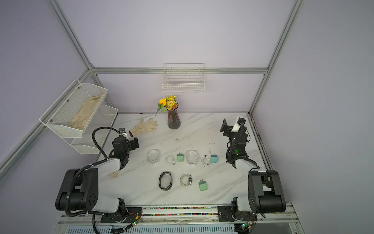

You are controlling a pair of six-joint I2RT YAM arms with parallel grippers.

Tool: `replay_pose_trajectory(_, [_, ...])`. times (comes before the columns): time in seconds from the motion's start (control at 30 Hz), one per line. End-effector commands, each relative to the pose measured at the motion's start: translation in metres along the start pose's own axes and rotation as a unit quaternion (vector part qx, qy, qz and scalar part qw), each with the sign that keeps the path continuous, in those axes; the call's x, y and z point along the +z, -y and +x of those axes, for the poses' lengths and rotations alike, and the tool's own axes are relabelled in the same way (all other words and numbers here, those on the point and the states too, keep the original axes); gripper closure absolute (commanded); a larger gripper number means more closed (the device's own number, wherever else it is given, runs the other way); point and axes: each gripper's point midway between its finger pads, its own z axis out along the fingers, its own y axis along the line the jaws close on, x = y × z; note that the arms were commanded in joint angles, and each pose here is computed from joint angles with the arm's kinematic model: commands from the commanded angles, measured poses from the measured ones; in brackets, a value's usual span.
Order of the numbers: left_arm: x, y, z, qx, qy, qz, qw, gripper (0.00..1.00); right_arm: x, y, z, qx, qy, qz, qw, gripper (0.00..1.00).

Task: Pack away charging kits
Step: Pick up the storage bag at the center of the board.

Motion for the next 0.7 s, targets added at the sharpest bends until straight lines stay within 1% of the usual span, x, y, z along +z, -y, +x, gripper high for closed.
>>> replay_pose_trajectory(0.0, [-0.027, -0.006, -0.031, -0.053, -0.078, -0.020, 0.995, 0.00, 0.003, -0.010, 0.026, 0.056, -0.101, -0.015, 0.993, 0.03])
replay_pose_trajectory(0.07, [-0.045, 0.008, -0.027, -0.069, -0.127, -0.008, 0.990, 0.00, 0.002, -0.035, 0.031, 0.067, -0.134, -0.046, 0.988, 0.07])
replay_pose_trajectory(0.1, [-0.055, 0.020, -0.024, -0.066, -0.144, 0.008, 0.987, 0.00, 0.001, -0.050, 0.036, 0.064, -0.153, -0.058, 0.984, 0.07])
replay_pose_trajectory(0.23, [-0.111, 0.074, 0.005, -0.032, -0.217, 0.061, 0.974, 0.00, -0.019, -0.118, 0.051, 0.040, -0.216, -0.107, 0.970, 0.08])
replay_pose_trajectory(0.3, [-0.142, 0.100, 0.022, -0.022, -0.247, 0.090, 0.965, 0.03, -0.030, -0.140, 0.061, 0.041, -0.244, -0.128, 0.960, 0.09])
replay_pose_trajectory(0.33, [-0.159, 0.114, 0.033, -0.016, -0.265, 0.109, 0.958, 0.06, -0.036, -0.150, 0.068, 0.038, -0.260, -0.140, 0.955, 0.10])
replay_pose_trajectory(0.43, [-0.202, 0.152, 0.066, 0.000, -0.315, 0.146, 0.938, 0.15, -0.051, -0.165, 0.088, 0.017, -0.305, -0.157, 0.939, 0.12])
replay_pose_trajectory(0.47, [-0.215, 0.164, 0.080, 0.010, -0.333, 0.150, 0.931, 0.16, -0.055, -0.168, 0.091, 0.009, -0.316, -0.158, 0.936, 0.12])
replay_pose_trajectory(0.53, [-0.237, 0.184, 0.102, 0.042, -0.350, 0.153, 0.923, 0.18, -0.061, -0.169, 0.099, -0.002, -0.328, -0.160, 0.931, 0.12])
replay_pose_trajectory(0.6, [-0.249, 0.199, 0.125, 0.087, -0.365, 0.136, 0.917, 0.19, -0.062, -0.169, 0.104, 0.000, -0.325, -0.166, 0.931, 0.12])
replay_pose_trajectory(0.67, [-0.256, 0.209, 0.142, 0.115, -0.380, 0.111, 0.911, 0.19, -0.058, -0.168, 0.120, 0.000, -0.333, -0.161, 0.929, 0.12])
